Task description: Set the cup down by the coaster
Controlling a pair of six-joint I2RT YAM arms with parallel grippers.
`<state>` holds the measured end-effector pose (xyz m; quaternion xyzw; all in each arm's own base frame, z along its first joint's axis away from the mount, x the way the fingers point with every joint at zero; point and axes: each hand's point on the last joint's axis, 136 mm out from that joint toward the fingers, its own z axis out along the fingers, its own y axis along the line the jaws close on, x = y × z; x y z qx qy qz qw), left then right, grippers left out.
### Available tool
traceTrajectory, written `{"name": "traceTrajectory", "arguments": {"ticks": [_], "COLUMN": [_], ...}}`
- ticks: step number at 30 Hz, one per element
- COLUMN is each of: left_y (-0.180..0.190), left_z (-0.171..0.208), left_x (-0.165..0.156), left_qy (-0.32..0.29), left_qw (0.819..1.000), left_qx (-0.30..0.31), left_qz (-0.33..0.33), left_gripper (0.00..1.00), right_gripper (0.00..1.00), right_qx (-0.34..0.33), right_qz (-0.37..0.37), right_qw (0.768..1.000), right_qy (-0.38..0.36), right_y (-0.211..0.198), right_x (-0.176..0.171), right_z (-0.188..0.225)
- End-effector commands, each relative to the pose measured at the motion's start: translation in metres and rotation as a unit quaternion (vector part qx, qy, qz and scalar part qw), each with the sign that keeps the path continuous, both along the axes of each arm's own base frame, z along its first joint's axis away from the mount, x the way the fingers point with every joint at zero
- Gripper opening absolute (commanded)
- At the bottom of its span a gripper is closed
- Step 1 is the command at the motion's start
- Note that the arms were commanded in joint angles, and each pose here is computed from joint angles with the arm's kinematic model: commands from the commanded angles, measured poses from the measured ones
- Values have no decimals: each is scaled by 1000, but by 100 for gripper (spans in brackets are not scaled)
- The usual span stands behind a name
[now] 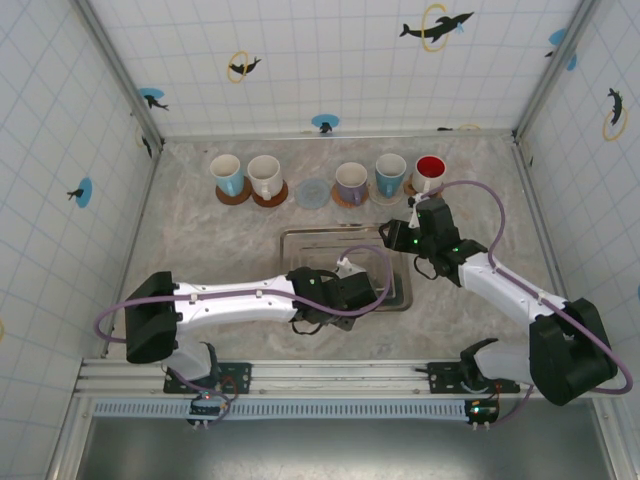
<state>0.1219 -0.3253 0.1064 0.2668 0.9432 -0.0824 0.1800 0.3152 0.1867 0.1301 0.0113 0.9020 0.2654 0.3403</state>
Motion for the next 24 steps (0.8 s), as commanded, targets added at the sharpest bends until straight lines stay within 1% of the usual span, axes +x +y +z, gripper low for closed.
{"name": "traceTrajectory", "arguments": {"ticks": [1, 14, 24], "left_y": [-5, -6, 6], "left_z": [-4, -25, -39], "left_x": [-5, -6, 5], "left_qy": [8, 15, 2], "left_qw": [1000, 1000, 999], "left_qx": [-1, 15, 37], "left_qz": [-6, -12, 14], "left_gripper": [55, 56, 51], "right_gripper": [61, 61, 61], "right_qx": [1, 0, 1], "right_qz": [-6, -6, -9], "right_qw": [1000, 1000, 1000], "right_qy": [-6, -6, -6], "right_y": [-4, -5, -7], "right_x": [0, -1, -1], "right_z": [-2, -3, -4]}}
